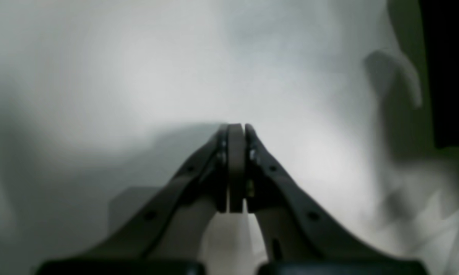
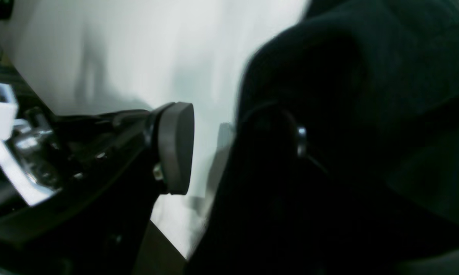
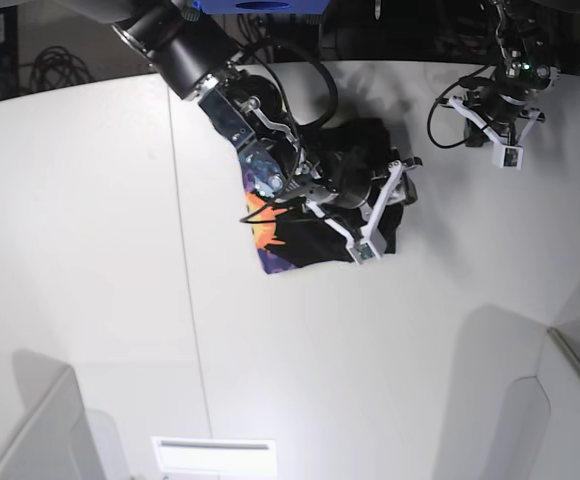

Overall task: Fold the T-shirt properly
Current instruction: 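Hold the folded bundle with the right gripper and rotate it on the table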

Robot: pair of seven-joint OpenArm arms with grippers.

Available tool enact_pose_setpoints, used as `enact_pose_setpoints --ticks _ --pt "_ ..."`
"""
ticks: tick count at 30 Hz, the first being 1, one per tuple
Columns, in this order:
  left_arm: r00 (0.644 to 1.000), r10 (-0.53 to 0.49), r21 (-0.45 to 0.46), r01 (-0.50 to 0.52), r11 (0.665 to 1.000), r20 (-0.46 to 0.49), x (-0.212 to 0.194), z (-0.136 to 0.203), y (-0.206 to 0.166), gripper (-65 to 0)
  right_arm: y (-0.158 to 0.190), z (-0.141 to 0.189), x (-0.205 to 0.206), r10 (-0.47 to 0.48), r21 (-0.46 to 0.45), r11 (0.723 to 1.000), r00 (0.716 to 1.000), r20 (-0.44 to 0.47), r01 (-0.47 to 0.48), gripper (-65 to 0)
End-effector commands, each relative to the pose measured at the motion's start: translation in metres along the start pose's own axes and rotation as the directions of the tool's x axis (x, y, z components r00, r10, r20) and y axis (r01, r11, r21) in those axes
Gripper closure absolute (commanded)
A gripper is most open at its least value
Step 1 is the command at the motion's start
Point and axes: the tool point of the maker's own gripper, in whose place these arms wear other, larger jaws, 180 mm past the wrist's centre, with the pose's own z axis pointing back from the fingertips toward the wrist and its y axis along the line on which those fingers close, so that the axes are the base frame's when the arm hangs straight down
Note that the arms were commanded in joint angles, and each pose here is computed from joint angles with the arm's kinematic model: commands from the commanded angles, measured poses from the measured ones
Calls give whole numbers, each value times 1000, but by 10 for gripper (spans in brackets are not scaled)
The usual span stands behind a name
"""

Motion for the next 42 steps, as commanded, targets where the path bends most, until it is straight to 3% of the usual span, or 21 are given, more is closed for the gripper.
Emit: enact_pose_setpoints --ticks 1,9,18,21,23,29,30,34,37,42 --pt "1000 -9 7 8 1000 23 7 3 3 0 18 2 16 20 45 999 999 44 -22 -305" --pt "1000 -9 7 8 1000 23 7 3 3 0 45 0 21 143 81 986 989 41 -146 -302" --pt "1000 -10 6 10 1000 30 9 4 2 0 31 5 26 132 56 989 989 58 -136 -294" --pt "998 -18 5 18 1000 52 17 7 -1 0 17 17 35 100 34 994 990 102 -104 -180" --pt "996 -13 -13 14 1000 86 27 11 -6 0 -1 32 48 63 8 998 986 154 -65 -6" --pt "964 181 -227 -136 964 195 58 21 -33 0 -75 86 62 -49 -115 990 956 288 86 0" --pt "958 202 -250 -148 957 206 62 23 -35 -43 -85 93 60 -51 -136 986 953 298 95 0" --pt "934 262 -313 -181 932 242 79 24 -44 -433 -118 119 49 -55 -211 969 946 318 127 0" --pt "931 278 -379 -175 909 236 87 19 -64 -650 -135 131 38 -67 -248 957 945 319 151 0" --pt "934 309 -469 -194 861 181 91 -5 -95 -650 -156 144 17 -98 -298 935 946 308 194 0"
